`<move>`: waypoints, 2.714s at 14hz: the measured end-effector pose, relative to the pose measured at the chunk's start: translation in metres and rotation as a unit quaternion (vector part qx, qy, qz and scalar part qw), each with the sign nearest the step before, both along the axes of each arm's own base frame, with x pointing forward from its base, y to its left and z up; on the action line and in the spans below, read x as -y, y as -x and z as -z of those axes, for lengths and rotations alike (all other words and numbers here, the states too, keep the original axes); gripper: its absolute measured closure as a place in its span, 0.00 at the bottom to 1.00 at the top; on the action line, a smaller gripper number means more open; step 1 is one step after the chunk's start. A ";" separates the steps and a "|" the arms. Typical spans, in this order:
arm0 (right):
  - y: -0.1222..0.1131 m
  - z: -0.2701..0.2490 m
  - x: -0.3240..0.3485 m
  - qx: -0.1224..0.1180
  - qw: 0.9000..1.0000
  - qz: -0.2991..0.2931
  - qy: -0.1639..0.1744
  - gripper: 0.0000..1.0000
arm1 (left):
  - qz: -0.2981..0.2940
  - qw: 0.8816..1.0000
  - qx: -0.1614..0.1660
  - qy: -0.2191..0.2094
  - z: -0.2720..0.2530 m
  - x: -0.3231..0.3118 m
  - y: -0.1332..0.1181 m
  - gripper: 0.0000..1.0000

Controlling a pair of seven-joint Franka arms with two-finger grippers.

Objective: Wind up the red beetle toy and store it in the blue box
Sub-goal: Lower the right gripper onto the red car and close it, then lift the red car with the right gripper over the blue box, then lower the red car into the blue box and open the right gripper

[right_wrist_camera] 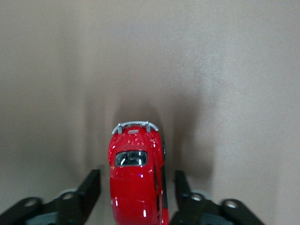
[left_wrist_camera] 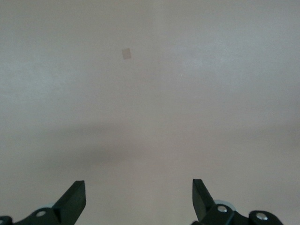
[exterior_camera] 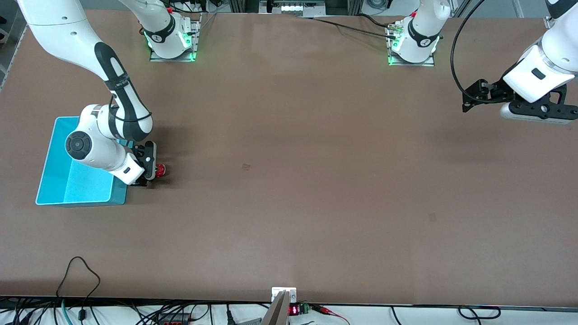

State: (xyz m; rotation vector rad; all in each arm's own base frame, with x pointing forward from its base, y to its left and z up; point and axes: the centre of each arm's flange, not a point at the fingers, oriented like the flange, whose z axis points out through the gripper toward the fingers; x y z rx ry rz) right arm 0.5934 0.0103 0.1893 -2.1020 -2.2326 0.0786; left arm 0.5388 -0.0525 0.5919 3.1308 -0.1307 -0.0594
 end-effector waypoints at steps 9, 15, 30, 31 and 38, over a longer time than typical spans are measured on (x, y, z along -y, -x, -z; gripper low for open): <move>-0.028 -0.101 -0.019 0.086 0.975 0.205 -0.023 0.56 | -0.003 1.000 -0.003 0.000 0.004 -0.001 -0.002 0.00; -0.026 -0.152 0.010 0.091 0.884 0.458 -0.035 0.56 | -0.001 1.000 -0.001 0.000 0.008 0.001 -0.006 0.00; 0.017 -0.088 0.191 0.010 0.700 0.713 0.041 0.56 | 0.000 1.000 0.012 0.002 0.018 0.003 -0.020 0.00; 0.018 -0.079 0.198 0.015 0.696 0.717 0.039 0.56 | 0.000 1.000 0.006 0.002 0.018 0.003 -0.018 0.00; 0.027 -0.008 0.206 0.023 0.692 0.720 0.040 0.56 | -0.001 1.000 -0.013 0.000 0.013 0.001 -0.010 0.00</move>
